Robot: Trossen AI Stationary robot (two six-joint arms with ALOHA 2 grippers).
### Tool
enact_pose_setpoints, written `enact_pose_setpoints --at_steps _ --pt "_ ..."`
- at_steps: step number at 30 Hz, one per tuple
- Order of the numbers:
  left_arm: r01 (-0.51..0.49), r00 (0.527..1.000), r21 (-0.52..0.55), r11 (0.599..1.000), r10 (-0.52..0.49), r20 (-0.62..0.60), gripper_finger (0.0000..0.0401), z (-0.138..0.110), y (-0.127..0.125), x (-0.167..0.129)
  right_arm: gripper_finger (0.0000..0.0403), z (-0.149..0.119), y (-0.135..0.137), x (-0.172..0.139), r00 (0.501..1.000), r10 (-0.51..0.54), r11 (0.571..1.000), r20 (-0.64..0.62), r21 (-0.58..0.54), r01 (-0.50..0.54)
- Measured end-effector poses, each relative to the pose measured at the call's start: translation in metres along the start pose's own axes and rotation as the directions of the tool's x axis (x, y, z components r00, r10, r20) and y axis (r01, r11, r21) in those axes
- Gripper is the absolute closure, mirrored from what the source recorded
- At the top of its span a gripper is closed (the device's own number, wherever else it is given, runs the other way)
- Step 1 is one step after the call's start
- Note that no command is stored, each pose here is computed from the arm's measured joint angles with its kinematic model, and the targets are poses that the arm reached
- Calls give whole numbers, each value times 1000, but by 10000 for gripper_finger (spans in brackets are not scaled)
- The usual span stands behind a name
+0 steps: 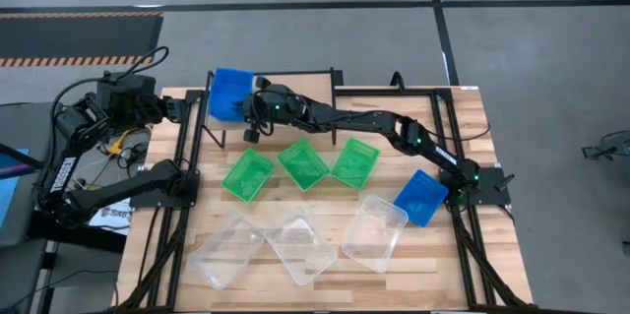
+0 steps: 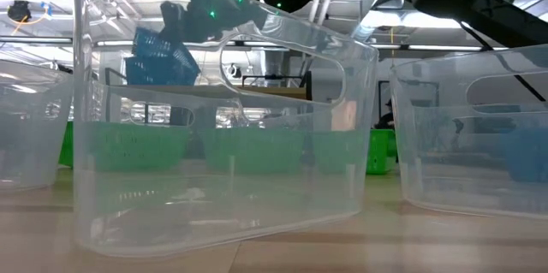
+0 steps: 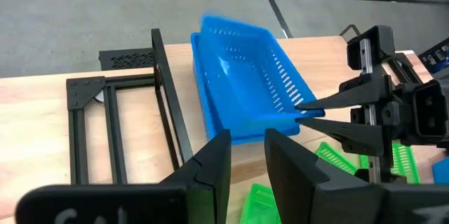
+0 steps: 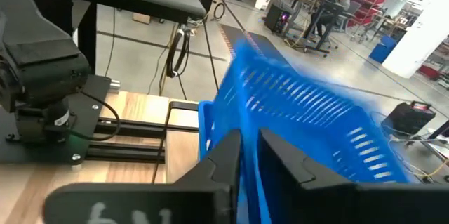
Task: Stack baskets on shelf by color
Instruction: Stack the top blue bin on top of the other blue bin on the shelf, then stack the blue bin on top of the other blue bins on the shelf
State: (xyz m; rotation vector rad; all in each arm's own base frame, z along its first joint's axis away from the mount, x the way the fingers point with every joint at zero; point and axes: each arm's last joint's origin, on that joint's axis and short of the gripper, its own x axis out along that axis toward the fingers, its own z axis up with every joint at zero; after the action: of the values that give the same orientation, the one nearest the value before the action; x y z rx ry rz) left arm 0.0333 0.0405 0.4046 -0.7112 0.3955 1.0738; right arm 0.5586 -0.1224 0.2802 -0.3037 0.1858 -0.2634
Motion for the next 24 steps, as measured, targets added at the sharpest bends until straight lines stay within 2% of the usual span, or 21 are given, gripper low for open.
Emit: enact_pose_setpoints --at_steps 9,12,14,17,20,22,24 --pt "-3 1000 1 1000 3 -4 326 0 0 0 245 3 -2 -2 1000 -5 1000 -1 -12 5" --pt "-3 1000 1 1000 3 -5 326 0 0 0 227 17 -4 -10 999 -35 998 -40 -51 33" --pt "-3 1000 1 1000 3 -5 326 0 0 0 220 37 -7 -24 995 -92 992 -46 -90 88" --pt "-3 1000 8 1000 3 -5 326 0 0 0 217 84 -22 -68 979 -181 980 -93 -106 171" --pt "-3 1000 25 1000 3 -6 326 -1 0 0 221 126 -45 -126 955 -244 969 -169 -20 244" --pt "-3 1000 28 1000 3 -6 326 -1 0 0 224 134 -55 -160 927 -238 965 -290 35 259" --pt "-3 1000 28 1000 3 -6 326 -1 0 0 228 131 -59 -190 874 -205 960 -441 83 267"
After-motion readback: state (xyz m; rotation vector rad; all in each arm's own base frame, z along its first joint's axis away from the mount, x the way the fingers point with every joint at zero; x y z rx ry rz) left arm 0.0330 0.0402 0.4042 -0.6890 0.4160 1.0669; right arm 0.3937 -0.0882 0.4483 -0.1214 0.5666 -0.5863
